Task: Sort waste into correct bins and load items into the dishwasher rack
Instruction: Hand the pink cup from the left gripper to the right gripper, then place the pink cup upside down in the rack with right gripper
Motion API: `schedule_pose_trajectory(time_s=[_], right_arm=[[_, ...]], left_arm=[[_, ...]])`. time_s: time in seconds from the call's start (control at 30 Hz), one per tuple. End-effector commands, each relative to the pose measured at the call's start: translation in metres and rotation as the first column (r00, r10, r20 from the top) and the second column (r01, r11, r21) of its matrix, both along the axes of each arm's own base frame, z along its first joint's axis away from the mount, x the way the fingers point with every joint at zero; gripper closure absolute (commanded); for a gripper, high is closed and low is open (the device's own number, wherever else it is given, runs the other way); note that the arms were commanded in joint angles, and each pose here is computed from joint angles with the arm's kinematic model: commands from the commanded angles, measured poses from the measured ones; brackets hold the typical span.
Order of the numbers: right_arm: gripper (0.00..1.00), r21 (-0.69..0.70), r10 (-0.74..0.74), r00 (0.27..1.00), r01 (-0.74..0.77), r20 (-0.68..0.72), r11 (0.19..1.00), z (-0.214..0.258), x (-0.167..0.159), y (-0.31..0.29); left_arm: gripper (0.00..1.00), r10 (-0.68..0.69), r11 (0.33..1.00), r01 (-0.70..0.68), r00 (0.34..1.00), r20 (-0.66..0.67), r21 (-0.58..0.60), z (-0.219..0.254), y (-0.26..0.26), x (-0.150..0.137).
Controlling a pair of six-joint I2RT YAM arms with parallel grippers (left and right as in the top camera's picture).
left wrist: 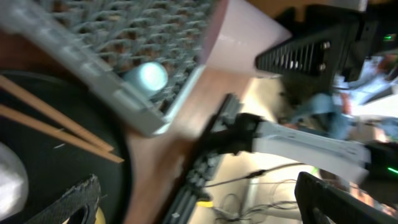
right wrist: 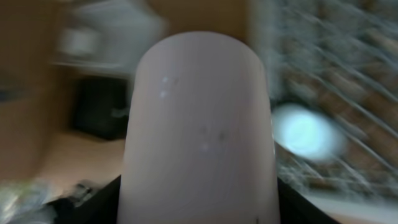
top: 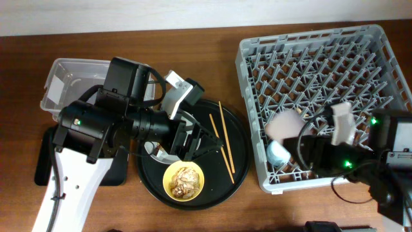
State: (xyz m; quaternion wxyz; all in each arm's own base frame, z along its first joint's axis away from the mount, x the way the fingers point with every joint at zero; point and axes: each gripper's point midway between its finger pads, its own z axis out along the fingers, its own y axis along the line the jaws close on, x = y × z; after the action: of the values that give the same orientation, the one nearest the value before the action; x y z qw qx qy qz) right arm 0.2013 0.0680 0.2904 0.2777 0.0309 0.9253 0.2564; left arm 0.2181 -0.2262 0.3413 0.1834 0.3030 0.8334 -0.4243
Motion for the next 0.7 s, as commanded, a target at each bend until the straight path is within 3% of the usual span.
schedule_pose_trajectory(time_s=[0.0, 0.2, 0.4, 0.57, 0.67], right_arm=[[0.39, -0.325, -0.35, 0.926, 0.29, -0.141, 0.9, -0.037, -0.006, -0.077], [0.39, -0.406, -0.389, 0.875, 0.256, -0.289, 0.877, -0.068, 0.007, -0.09], [0.39, -0.47, -0.424, 0.804, 0.209, -0.416, 0.858, -0.106, 0.032, -0.103], [0.39, -0.51, -0.46, 0.733, 0.18, -0.5, 0.841, -0.133, 0.039, -0.11], [0.24, -0.512, -0.457, 0.708, 0.155, -0.539, 0.845, -0.146, 0.043, -0.111]], left_arm=[[0.01, 0.087, 0.989, -0.091, 0.996, 0.035, 0.116, -0.015, 0.014, 0.015], [0.01, 0.209, 0.932, -0.218, 0.976, 0.063, 0.289, -0.035, 0.017, 0.019], [0.01, 0.369, 0.78, -0.398, 0.916, 0.157, 0.484, -0.055, 0.03, 0.013], [0.01, 0.32, 0.795, -0.354, 0.935, 0.156, 0.492, -0.056, 0.019, 0.001], [0.01, 0.303, 0.801, -0.34, 0.94, 0.156, 0.492, -0.056, 0.015, -0.003]])
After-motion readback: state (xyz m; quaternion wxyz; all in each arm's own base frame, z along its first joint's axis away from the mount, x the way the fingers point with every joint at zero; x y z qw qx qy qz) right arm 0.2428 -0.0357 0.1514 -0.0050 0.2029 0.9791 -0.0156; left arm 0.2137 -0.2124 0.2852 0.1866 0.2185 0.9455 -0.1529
